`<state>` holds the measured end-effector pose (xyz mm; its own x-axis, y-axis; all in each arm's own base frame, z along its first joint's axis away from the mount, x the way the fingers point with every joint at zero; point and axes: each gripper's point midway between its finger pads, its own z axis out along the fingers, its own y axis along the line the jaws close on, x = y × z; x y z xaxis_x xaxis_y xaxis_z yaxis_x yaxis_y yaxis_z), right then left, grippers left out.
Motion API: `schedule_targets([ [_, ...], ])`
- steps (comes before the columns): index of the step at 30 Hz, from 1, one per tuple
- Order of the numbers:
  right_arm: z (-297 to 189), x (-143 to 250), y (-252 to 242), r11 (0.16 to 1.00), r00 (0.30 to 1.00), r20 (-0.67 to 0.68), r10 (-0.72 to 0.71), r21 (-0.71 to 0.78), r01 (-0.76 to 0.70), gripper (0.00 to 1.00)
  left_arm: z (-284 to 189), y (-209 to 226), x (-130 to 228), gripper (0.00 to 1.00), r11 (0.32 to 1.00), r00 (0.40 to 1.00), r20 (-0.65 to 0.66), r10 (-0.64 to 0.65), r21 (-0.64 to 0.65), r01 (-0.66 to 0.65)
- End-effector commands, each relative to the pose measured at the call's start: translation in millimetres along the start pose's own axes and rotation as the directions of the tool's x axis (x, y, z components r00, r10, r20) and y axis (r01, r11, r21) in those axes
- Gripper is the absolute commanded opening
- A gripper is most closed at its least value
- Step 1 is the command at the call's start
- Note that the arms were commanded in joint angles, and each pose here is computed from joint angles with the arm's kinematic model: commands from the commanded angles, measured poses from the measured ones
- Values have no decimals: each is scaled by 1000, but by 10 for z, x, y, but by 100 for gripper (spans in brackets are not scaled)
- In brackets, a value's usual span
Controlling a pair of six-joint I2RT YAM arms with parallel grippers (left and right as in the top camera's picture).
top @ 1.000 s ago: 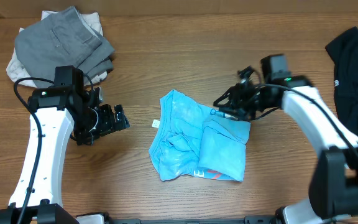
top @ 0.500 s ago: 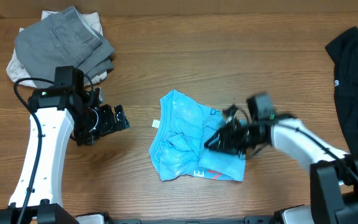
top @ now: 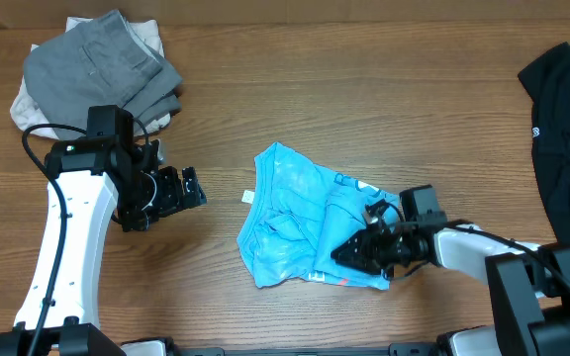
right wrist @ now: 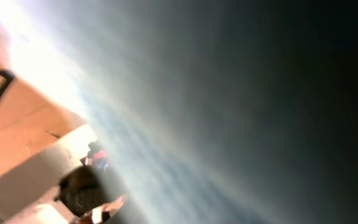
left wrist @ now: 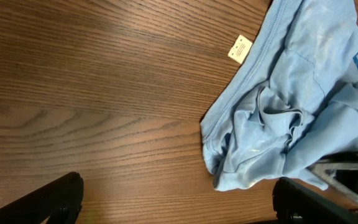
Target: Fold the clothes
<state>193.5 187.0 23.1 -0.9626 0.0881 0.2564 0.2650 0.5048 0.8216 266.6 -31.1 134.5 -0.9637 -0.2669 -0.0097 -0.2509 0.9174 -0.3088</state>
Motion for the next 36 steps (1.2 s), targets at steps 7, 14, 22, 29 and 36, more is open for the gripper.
schedule_targets([
  [7,-420,-594,967,972,961,175,-214,-55,227,49,-1,-16,17,100,1000,1000,1,29,1,-29],
  [14,-314,-788,567,994,972,211,-104,56,95,56,-1,-15,20,100,1000,1000,0,29,1,-29],
  [22,6,-1072,156,997,981,182,-70,47,63,56,-1,-13,28,100,1000,1000,-3,28,0,-28],
  [29,-168,-1245,315,993,961,251,-114,44,106,44,-1,-7,34,100,1000,1000,-6,27,-3,-27],
  [36,-603,-970,937,974,920,325,-221,37,222,50,-1,-7,34,100,1000,1000,-6,27,-3,-27],
])
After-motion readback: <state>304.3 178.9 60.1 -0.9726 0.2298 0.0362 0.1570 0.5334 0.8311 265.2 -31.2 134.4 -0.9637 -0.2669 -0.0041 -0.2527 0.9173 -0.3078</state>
